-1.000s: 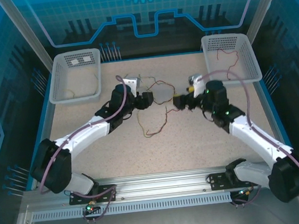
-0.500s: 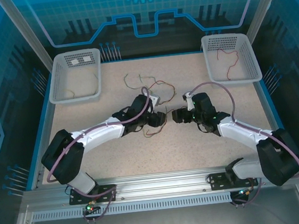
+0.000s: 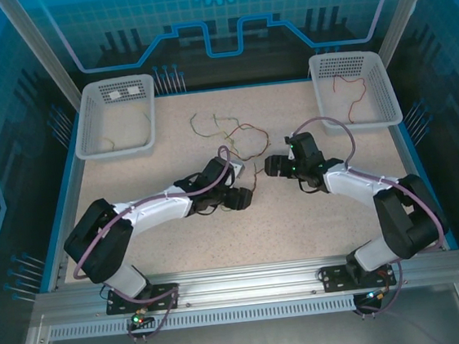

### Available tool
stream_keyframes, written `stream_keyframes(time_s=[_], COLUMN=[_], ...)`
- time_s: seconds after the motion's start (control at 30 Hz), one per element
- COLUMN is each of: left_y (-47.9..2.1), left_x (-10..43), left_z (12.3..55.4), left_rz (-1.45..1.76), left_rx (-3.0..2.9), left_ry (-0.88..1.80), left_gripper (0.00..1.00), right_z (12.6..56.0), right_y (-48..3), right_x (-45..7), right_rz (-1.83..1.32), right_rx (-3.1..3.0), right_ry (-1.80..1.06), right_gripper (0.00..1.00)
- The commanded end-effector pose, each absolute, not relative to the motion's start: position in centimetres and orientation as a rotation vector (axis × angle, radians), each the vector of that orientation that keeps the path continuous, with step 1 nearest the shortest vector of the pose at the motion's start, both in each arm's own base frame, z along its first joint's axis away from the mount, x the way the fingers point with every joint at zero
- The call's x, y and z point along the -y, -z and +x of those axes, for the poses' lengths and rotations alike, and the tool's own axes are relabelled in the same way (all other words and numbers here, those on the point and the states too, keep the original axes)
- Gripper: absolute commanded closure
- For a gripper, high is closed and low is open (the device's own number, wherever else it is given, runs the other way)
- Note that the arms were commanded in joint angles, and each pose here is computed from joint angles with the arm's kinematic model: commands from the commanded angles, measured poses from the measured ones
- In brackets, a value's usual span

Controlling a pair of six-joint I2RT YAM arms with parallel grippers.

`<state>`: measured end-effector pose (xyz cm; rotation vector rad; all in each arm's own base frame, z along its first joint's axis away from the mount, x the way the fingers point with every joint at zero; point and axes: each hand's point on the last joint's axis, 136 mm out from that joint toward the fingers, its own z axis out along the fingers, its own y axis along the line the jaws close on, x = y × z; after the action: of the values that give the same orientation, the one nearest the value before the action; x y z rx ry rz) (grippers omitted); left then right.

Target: Untangle the cables

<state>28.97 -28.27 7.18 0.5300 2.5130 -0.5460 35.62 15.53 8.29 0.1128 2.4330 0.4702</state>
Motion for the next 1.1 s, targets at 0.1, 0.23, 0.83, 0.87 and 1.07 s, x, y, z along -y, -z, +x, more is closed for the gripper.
stream_keyframes(time_s=[0.1, 0.23, 0.83, 0.87, 1.07], left_y=[-5.6, -5.5, -4.4, -4.4, -4.5], left_x=[28.1, 28.1, 28.0, 27.9, 27.8], left_z=[27.0, 27.1, 26.8, 26.8, 26.8], left_rz=[0.539, 0.528, 0.497, 0.493, 0.501], left_rx=[-2.571, -2.57, -2.568, -2.568, -2.573], left_ry=[0.594, 0.597, 0.597, 0.592, 0.587], left_gripper=[0.33, 0.39, 0.57, 0.63, 0.86], right_z=[36.6, 36.4, 36.7, 36.7, 37.0], right_y=[-8.4, -7.1, -5.3, -5.3, -5.2], right_x=[-15.7, -16.2, -17.4, -17.4, -17.4], right_rz=[0.149, 0.232, 0.362, 0.36, 0.369], right_rx=[-2.447, -2.497, -2.523, -2.522, -2.52], right_ry=[-0.481, -0.53, -0.631, -0.632, -0.636], right_gripper=[0.18, 0.17, 0.17, 0.17, 0.19])
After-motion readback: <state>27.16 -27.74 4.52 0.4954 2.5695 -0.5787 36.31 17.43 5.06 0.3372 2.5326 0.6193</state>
